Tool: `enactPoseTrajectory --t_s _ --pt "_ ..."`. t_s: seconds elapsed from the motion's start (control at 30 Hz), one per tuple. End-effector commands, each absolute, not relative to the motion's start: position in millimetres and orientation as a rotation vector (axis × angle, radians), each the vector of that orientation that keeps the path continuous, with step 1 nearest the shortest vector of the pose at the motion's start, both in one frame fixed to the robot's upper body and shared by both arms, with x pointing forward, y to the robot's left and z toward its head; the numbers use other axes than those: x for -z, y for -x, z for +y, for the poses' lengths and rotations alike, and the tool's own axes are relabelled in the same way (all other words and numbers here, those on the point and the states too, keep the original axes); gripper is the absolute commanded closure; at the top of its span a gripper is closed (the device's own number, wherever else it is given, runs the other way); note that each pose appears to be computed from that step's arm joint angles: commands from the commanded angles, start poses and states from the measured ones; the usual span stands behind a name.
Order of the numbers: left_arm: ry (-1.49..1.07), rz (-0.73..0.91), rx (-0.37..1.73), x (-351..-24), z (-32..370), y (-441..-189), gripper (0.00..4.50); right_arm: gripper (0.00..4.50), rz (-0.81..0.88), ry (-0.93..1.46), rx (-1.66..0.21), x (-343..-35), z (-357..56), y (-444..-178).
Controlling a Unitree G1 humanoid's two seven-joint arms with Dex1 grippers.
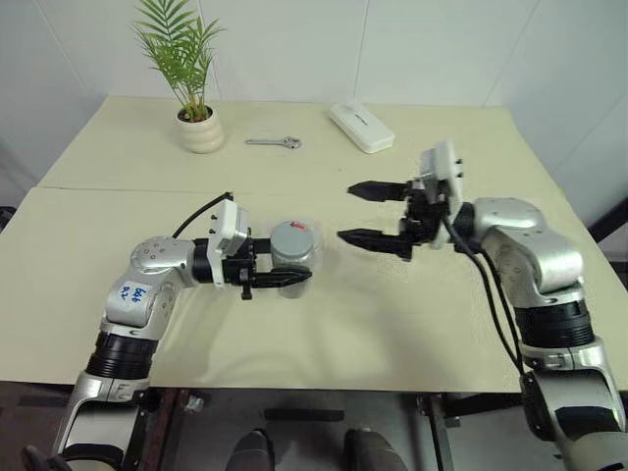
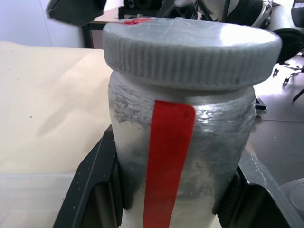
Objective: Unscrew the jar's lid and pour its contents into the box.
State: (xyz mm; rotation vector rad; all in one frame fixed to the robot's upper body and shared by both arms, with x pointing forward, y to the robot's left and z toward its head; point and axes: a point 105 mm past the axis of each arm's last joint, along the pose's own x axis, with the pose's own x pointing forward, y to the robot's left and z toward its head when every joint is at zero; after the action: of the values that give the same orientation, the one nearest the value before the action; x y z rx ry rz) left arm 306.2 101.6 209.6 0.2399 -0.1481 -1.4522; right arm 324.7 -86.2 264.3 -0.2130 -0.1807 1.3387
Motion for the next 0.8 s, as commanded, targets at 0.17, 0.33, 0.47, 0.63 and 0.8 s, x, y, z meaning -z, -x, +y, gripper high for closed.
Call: enactPoseTrajectory --t_s 0.17,0.33,0.47,0.63,0.8 --pt "-0.274 -0.197 1.461 -218.0 99.4 -301.6 2.58 0.02 -0.265 0.155 -1.499 -287.0 -57.7 -295.5" --pt "-0.261 -0.200 1.471 -217.0 94.8 -301.7 2.58 0.02 -0.296 0.148 -1.573 -289.4 -22.2 -283.0" --pt "-0.256 -0.194 1.485 -214.3 93.2 -300.7 2.58 0.02 -0.337 0.216 -1.523 -291.0 -2.2 -290.7" --pt "-0.262 -0.201 1.489 -217.5 92.5 -302.5 2.58 0.02 -0.314 0.238 -1.540 -285.6 3.4 -291.9" --pt "-0.265 -0.204 1.488 -218.5 92.5 -302.9 2.58 0.02 -0.294 0.262 -1.528 -278.6 7.4 -294.7"
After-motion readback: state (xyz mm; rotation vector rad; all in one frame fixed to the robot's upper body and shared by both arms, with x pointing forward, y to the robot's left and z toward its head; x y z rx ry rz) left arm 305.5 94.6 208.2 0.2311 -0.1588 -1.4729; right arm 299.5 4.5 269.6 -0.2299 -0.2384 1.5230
